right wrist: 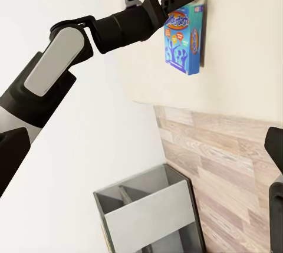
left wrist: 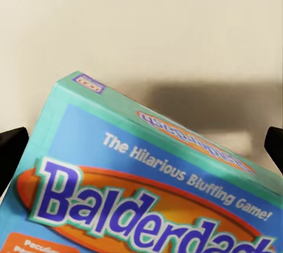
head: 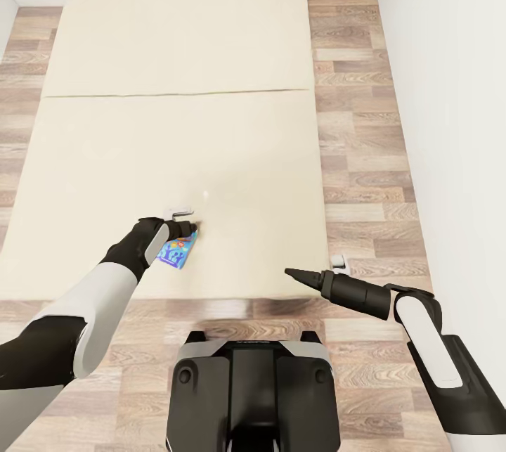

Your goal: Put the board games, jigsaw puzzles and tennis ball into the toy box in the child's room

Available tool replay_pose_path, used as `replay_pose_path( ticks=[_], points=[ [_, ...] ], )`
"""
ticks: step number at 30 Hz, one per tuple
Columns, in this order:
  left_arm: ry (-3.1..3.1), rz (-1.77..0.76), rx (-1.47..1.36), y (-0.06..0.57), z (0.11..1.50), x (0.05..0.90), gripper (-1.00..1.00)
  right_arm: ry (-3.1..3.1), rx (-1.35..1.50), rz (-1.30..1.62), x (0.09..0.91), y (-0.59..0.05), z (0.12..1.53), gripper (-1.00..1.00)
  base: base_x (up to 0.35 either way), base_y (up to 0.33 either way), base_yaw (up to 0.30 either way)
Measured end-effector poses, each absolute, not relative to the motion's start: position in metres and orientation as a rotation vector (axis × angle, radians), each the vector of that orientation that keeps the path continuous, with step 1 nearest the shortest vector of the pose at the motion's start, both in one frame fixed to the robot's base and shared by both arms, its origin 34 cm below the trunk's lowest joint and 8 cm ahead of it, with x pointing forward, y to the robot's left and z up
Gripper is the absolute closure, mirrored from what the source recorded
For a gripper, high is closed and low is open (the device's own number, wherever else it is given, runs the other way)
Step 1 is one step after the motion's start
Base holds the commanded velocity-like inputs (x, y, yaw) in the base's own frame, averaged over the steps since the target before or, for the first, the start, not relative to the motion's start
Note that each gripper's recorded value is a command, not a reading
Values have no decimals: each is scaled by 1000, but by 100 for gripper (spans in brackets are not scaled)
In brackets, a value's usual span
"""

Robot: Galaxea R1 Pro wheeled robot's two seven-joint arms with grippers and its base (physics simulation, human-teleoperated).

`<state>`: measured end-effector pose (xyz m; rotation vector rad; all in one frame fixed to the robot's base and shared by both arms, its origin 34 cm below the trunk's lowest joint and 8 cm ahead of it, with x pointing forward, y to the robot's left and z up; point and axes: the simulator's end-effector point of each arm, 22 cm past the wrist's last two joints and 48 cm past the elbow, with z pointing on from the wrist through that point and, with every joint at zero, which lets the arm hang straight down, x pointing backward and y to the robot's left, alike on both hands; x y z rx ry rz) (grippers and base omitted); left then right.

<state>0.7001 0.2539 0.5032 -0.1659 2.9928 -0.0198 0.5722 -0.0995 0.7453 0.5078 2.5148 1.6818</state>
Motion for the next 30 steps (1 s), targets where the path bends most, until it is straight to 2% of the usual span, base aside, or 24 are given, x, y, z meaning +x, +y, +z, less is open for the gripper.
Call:
replay_pose_path(
  ticks=[18,30],
  points=[
    [2993,-20,-166,254,503,700,-100,2515,507,1681,572,-100,745,-100,-81,0,0],
    [2994,-20,-166,254,503,699,-100,2516,507,1681,572,-100,745,-100,-147,0,0]
  ],
)
